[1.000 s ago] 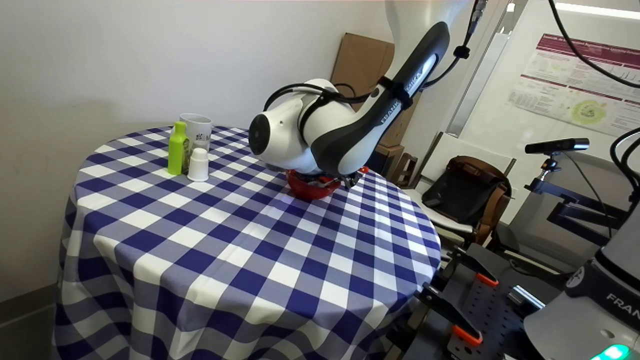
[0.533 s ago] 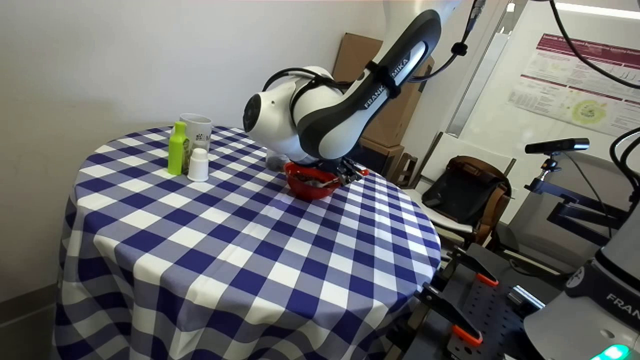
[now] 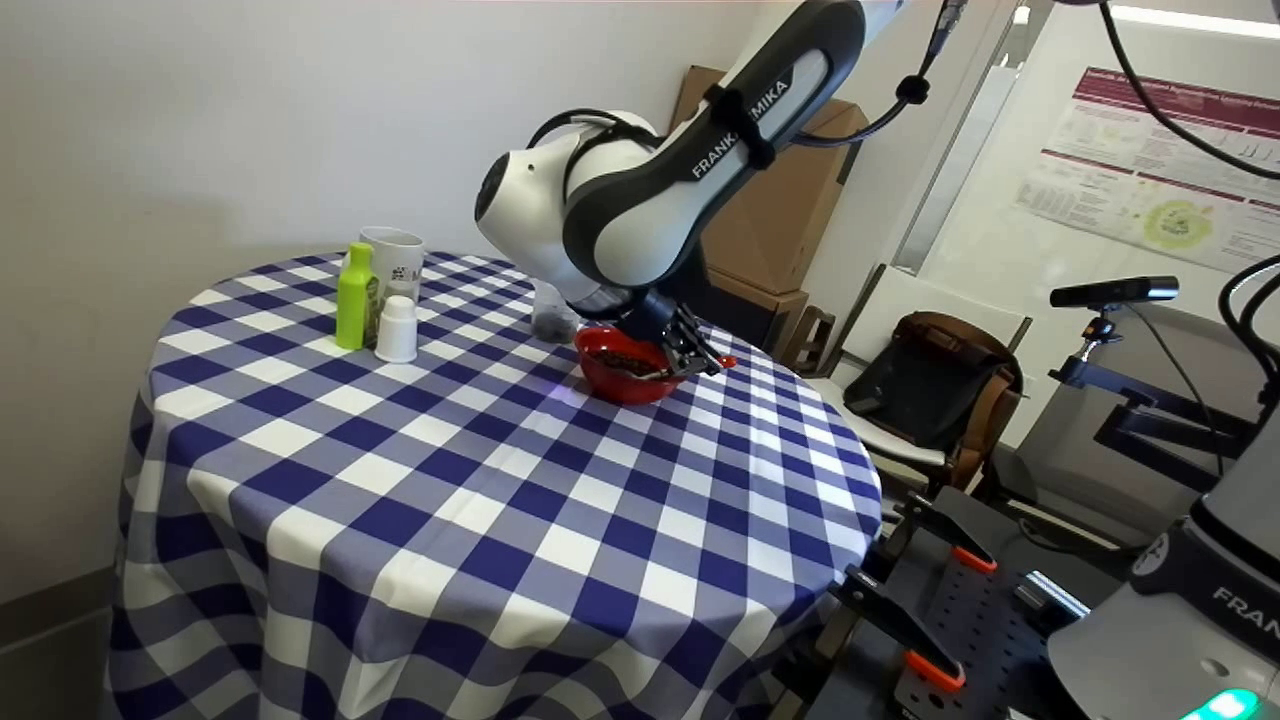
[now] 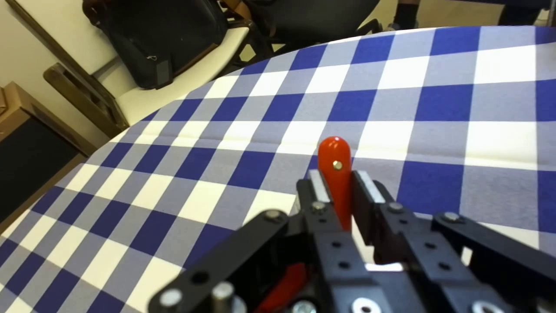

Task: Put a spoonful of the things in the red bowl into the jug

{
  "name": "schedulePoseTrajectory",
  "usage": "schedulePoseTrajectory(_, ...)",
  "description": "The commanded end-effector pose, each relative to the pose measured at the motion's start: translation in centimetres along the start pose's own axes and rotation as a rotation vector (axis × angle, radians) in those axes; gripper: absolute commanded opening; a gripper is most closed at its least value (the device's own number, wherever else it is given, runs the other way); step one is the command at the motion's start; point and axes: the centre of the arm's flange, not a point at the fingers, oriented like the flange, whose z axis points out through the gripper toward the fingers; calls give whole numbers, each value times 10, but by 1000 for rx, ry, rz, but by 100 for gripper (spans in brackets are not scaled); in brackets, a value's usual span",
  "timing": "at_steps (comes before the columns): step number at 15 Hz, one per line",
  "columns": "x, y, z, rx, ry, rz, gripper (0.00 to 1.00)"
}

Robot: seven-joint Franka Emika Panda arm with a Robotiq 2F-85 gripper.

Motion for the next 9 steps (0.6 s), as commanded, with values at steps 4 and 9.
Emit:
schedulePoseTrajectory(4, 7, 2, -4, 165, -9, -9, 5)
schedulePoseTrajectory(9, 7, 16, -2, 302, -15, 12, 5)
